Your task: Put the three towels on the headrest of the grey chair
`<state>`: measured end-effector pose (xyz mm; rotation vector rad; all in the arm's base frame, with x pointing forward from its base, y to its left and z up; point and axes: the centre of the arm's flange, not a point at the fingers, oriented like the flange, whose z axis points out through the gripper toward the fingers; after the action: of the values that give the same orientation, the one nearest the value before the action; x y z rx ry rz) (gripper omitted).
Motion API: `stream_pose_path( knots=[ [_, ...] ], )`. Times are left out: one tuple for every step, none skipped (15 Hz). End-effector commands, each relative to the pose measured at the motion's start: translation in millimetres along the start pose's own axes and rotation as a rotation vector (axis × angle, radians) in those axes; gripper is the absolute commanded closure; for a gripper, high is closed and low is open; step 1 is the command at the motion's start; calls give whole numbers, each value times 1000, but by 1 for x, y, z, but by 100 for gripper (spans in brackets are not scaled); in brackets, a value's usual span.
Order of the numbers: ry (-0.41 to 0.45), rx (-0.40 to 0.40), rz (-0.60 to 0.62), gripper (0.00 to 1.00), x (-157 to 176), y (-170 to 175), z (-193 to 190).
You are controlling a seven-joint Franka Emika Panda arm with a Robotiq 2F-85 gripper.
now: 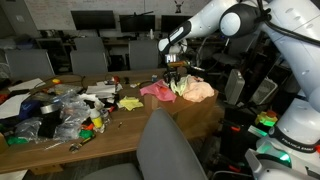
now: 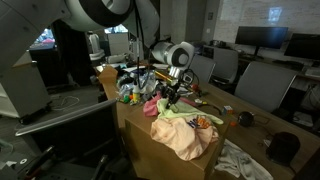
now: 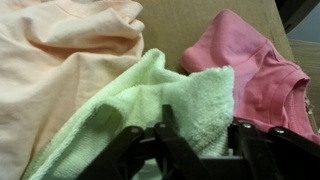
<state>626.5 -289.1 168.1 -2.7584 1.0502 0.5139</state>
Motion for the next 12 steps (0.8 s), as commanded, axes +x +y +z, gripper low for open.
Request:
stream_pose_path(
  knots=[
    [19,-4,8,81,5,-3,-8],
    [22,-6,11,89,3,-3,-11],
    [26,-4,6,96,-1,-3,-15],
    [41,-4,0,100,-8,-3,-23],
    [48,-5,0,100,-13,-4,-32],
    [68,-2,-8,100,-21,-4,-46],
    [87,-5,-12,97,-30,-4,-60],
    [113,-6,-20,97,-39,-5,-75],
    [144,-7,-26,97,-51,-7,-95],
    [167,-5,-31,97,-61,-8,-113],
    [205,-6,-47,97,-74,-10,-133],
    [235,-7,-58,97,-86,-15,-152]
  ],
)
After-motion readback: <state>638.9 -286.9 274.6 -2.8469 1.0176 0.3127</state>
